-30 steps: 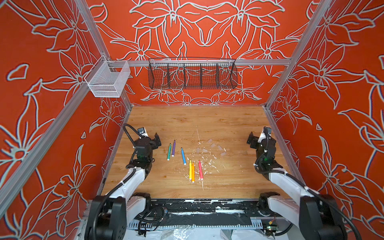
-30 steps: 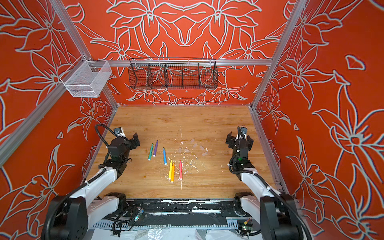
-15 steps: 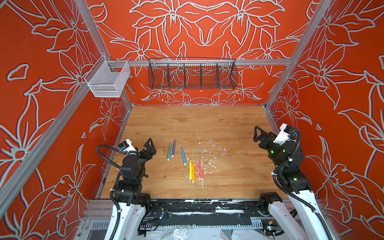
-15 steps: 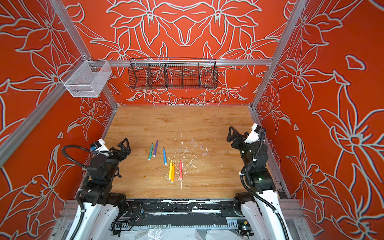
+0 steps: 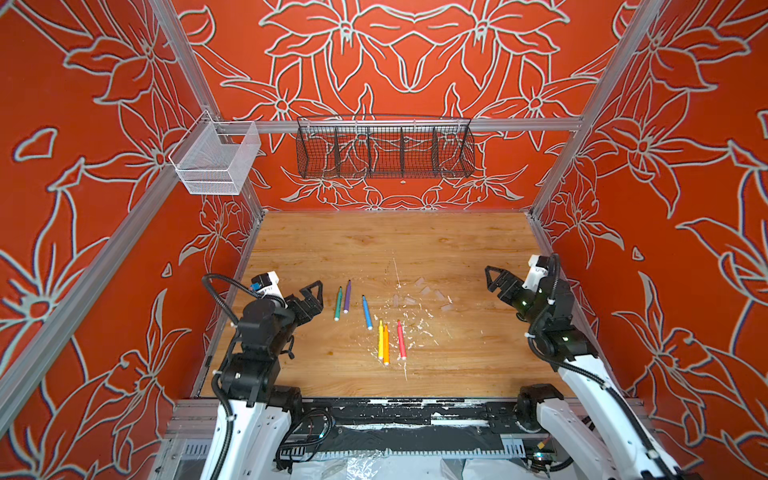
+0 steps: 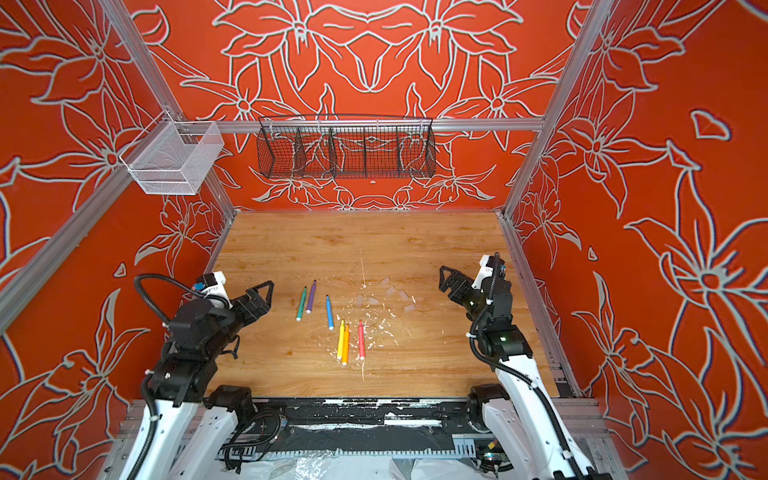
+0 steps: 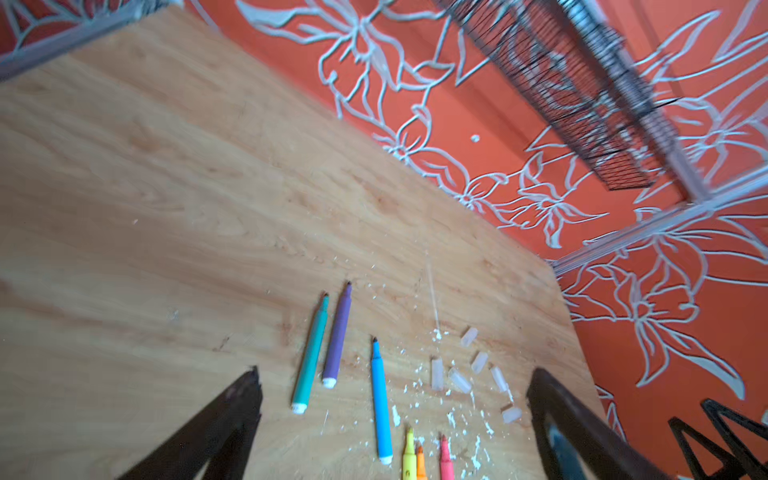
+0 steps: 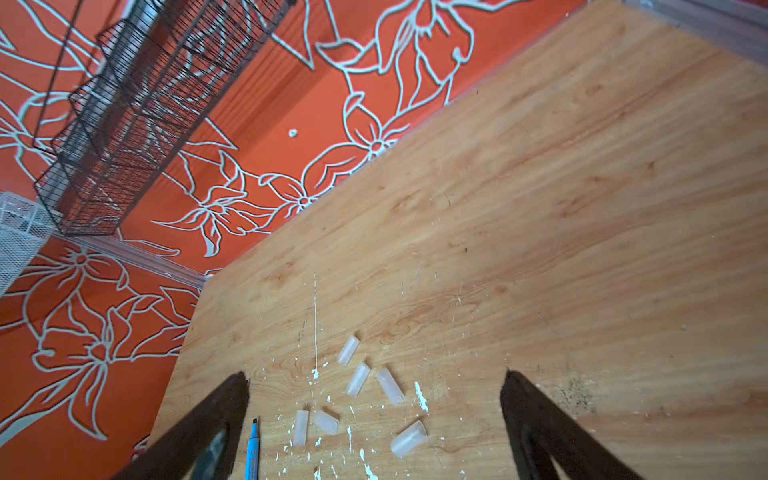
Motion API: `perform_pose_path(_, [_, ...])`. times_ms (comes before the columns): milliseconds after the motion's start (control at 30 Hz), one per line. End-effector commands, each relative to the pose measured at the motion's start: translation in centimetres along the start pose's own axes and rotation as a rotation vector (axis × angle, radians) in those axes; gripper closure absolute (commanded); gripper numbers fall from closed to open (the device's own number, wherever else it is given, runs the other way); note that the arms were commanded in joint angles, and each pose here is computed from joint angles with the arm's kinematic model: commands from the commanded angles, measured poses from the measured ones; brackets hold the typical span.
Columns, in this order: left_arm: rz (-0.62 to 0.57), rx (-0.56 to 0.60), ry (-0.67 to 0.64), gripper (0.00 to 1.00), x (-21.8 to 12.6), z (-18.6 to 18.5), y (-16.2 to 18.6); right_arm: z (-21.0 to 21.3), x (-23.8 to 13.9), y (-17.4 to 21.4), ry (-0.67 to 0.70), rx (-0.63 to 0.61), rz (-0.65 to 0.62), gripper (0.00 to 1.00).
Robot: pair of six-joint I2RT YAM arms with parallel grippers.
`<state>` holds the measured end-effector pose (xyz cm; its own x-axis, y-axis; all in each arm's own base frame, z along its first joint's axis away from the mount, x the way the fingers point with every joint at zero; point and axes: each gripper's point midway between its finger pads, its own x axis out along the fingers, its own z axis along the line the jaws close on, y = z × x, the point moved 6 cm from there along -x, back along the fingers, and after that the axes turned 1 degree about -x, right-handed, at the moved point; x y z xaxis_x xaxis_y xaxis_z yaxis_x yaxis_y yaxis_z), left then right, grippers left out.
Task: Insert the pens into the pen caps
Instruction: 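Raise both grippers from rest and move them over the markers, then move the left gripper down over the pink marker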
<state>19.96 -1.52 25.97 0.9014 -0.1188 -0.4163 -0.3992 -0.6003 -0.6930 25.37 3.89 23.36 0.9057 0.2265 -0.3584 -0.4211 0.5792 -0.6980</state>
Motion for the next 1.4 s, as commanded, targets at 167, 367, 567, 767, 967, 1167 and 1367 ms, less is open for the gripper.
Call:
perform_pose_path(167, [0.123,-0.04,-0.062,0.03,2.2,0.7,1.0,1.4,2.7,0.3,-0.053,0.01,0.094,0.14])
perform_pose_path(367, [0.13,-0.022,0.019,0.03,3.9,0.7,1.9,0.9,3.5,2.1,0.077,-0.119,0.136,0.16])
perform_pose_path(567, [0.367,-0.013,0.24,0.03,5.1,-1.5,4.4,-2.6,4.1,3.3,0.266,-0.199,0.109,0.16])
perform_pose_path(767, [0.417,0.09,0.116,0.01,4.6,-1.8,6.9,-5.8,4.9,3.8,0.467,-0.266,0.091,0.18])
perform_pose_path(967, [0.481,0.159,-0.001,0.15,4.5,-2.8,10.3,-5.3,5.2,4.2,0.413,-0.287,0.115,0.2])
perform_pose_path(1167, [0.54,0.163,-0.118,0.34,4.3,-3.7,13.2,-5.5,3.6,4.2,0.38,-0.278,0.032,0.16])
perform_pose_path(1367, [0.56,0.209,-0.077,0.37,4.3,-7.9,17.5,-5.6,3.6,4.3,0.382,-0.28,0.039,0.16])
